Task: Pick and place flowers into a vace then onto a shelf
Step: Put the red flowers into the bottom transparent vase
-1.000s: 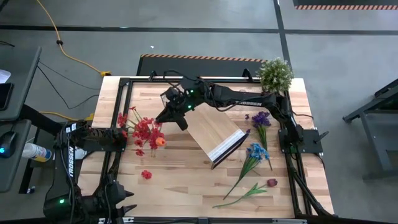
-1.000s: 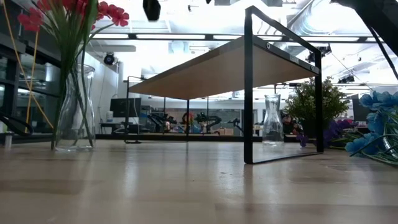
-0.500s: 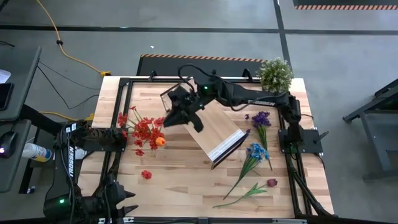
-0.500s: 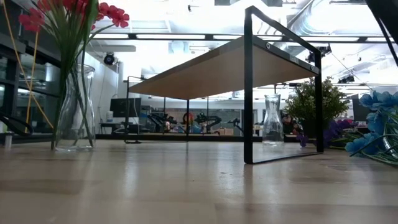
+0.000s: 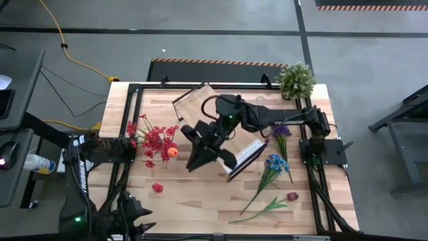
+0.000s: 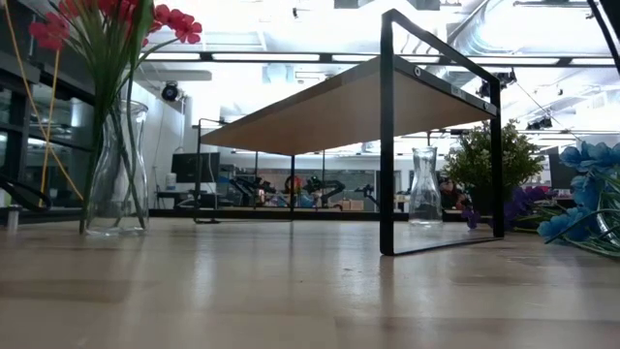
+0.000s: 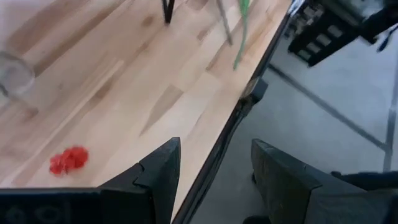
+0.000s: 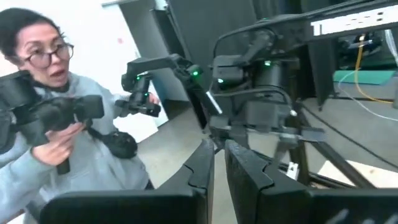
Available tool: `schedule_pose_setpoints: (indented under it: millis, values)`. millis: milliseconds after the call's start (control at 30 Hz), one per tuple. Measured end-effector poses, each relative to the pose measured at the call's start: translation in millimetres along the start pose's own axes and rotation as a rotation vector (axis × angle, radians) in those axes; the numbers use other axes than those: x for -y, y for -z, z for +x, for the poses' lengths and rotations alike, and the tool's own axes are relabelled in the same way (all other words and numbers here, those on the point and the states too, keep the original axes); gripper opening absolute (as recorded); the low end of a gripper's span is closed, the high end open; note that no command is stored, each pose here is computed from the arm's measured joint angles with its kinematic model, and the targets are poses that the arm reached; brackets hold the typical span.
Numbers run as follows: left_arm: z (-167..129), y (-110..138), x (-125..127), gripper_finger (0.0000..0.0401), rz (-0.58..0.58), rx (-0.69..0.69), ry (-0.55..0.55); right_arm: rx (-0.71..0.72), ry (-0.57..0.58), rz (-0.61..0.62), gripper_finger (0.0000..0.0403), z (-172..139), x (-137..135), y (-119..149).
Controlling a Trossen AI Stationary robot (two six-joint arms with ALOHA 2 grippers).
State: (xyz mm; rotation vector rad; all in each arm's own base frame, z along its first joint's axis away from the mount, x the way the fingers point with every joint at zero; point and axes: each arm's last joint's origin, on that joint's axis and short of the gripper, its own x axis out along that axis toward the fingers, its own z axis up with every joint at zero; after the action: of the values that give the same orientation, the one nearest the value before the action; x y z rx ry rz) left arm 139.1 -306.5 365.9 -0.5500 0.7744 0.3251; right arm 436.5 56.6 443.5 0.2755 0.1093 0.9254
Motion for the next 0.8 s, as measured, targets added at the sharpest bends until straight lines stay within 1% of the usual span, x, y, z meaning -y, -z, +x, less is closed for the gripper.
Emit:
schedule_pose_setpoints:
  millis: [200, 400, 567, 800]
  values:
    - [30.1, 6.0, 11.9, 0.023, -0.025, -0.064, -0.067, -0.032, -0.099, 0.001, 0.0026, 8.6, -10.4, 3.4]
    - [51.4, 11.9, 16.5, 0.023, -0.054, -0.142, -0.141, -0.037, -0.119, 0.0, 0.0019, 10.6, -12.8, 4.0]
    - [60.8, 15.1, 18.5, 0.023, -0.085, -0.152, -0.171, -0.038, -0.124, 0.0, 0.0021, 10.5, -13.0, 4.1]
    - [69.9, 24.5, 20.5, 0.023, -0.151, -0.15, -0.207, -0.045, -0.18, -0.006, 0.0026, 5.4, -20.2, -1.8]
